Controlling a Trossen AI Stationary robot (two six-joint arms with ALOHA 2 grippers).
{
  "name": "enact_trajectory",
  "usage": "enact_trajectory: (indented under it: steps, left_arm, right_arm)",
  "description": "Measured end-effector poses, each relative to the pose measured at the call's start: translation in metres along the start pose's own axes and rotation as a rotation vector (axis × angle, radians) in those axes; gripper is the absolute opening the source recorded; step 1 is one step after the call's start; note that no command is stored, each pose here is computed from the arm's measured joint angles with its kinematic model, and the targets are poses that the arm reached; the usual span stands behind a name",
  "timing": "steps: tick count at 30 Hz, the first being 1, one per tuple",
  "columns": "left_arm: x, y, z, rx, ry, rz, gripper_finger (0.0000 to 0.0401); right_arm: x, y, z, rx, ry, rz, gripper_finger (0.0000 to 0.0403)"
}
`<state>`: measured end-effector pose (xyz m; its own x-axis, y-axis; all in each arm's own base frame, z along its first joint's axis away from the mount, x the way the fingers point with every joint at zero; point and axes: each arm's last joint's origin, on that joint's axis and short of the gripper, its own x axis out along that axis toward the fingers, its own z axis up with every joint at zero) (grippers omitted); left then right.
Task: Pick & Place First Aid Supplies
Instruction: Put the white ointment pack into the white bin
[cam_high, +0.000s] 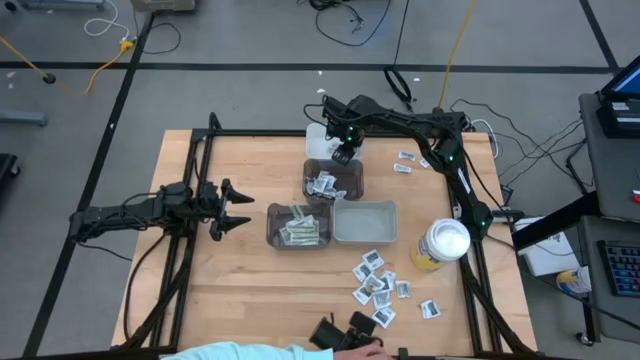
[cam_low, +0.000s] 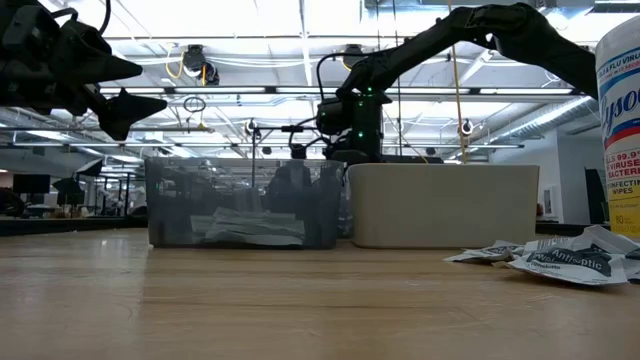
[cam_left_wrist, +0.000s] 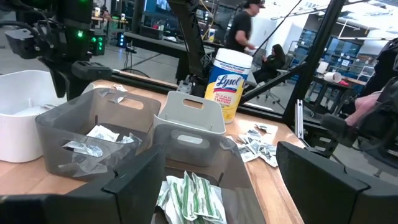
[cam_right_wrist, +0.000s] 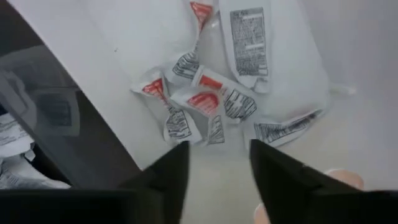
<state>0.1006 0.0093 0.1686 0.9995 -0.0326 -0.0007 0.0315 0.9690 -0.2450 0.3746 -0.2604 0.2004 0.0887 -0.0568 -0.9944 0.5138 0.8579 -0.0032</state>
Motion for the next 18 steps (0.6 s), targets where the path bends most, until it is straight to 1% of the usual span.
enact_trajectory:
  steps: [3, 5, 7, 11, 18]
  left_arm:
    - [0.000, 0.000, 0.000, 0.000, 0.000, 0.000, 0.0310]
    - [0.000, 0.000, 0.000, 0.000, 0.000, 0.000, 0.0310]
    - [0.000, 0.000, 0.000, 0.000, 0.000, 0.000, 0.0310]
    - [0.000, 0.000, 0.000, 0.000, 0.000, 0.000, 0.0310]
    - [0.000, 0.000, 0.000, 0.000, 0.000, 0.000, 0.0310]
  right_arm:
    - [0.000, 0.001, 0.001, -0.053, -0.014, -0.003, 0.0215]
    - [0.000, 0.002, 0.003, -0.100, -0.028, -0.005, 0.0237]
    - [-0.002, 0.002, 0.003, -0.143, -0.040, -0.007, 0.0250]
    - [-0.012, 0.002, 0.002, -0.212, -0.057, -0.017, 0.0254]
    - [-0.035, 0.000, -0.003, -0.342, -0.099, -0.035, 0.0242]
